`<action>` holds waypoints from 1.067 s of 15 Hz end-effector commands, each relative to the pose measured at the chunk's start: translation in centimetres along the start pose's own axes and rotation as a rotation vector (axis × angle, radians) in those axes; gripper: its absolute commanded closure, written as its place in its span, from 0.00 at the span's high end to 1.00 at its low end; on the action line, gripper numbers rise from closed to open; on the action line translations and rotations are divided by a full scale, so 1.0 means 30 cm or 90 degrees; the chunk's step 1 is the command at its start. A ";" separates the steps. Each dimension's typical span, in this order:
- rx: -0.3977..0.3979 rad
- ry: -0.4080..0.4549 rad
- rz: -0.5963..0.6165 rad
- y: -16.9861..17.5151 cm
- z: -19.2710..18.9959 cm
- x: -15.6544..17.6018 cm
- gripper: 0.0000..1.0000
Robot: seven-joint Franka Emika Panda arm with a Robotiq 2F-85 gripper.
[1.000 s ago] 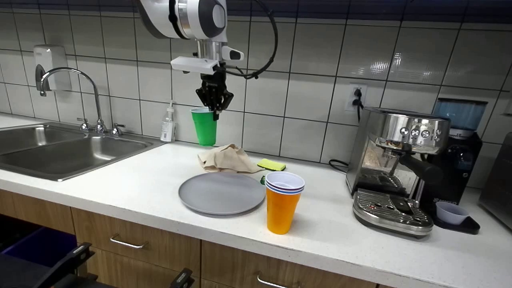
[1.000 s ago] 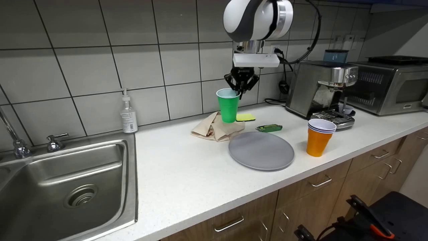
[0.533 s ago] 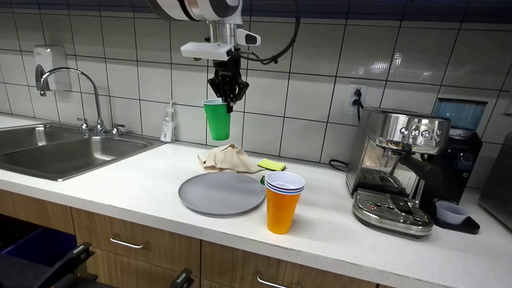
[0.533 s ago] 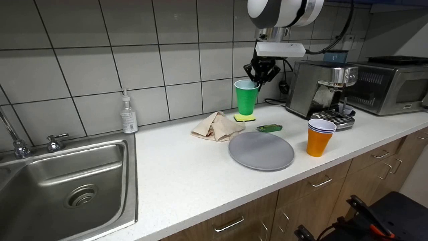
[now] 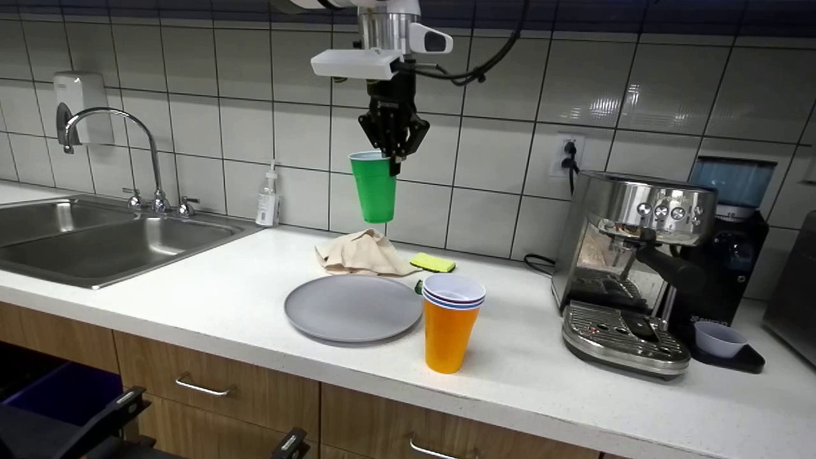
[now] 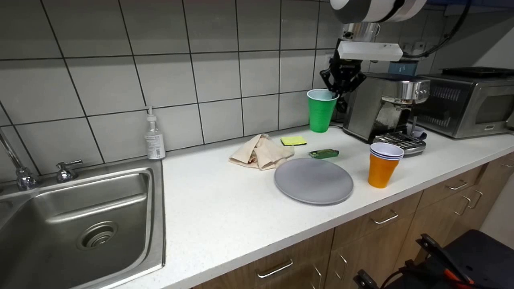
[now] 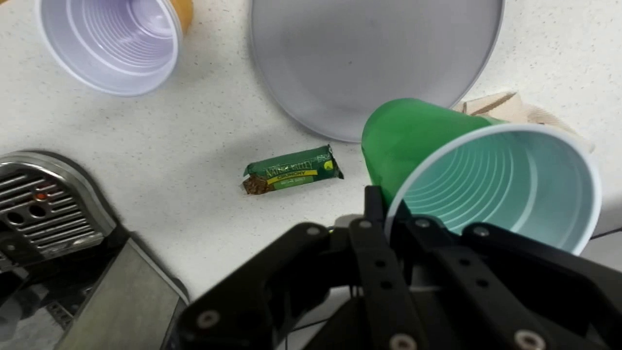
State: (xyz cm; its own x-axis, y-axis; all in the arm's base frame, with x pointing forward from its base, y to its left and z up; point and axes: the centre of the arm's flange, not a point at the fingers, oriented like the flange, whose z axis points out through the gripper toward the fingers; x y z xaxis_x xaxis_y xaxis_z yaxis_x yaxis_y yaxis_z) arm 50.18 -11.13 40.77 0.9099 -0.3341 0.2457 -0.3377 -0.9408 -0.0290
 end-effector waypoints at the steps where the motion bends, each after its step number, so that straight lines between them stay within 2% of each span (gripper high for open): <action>1: -0.011 0.007 0.008 0.096 -0.052 -0.049 0.01; 16: -0.076 -0.009 0.096 0.401 -0.049 -0.143 0.01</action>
State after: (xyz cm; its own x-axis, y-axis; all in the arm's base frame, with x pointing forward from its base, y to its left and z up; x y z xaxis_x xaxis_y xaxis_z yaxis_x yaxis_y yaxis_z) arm 43.82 -20.19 40.29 0.8652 -0.4420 0.2365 -0.4632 -0.8853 0.0400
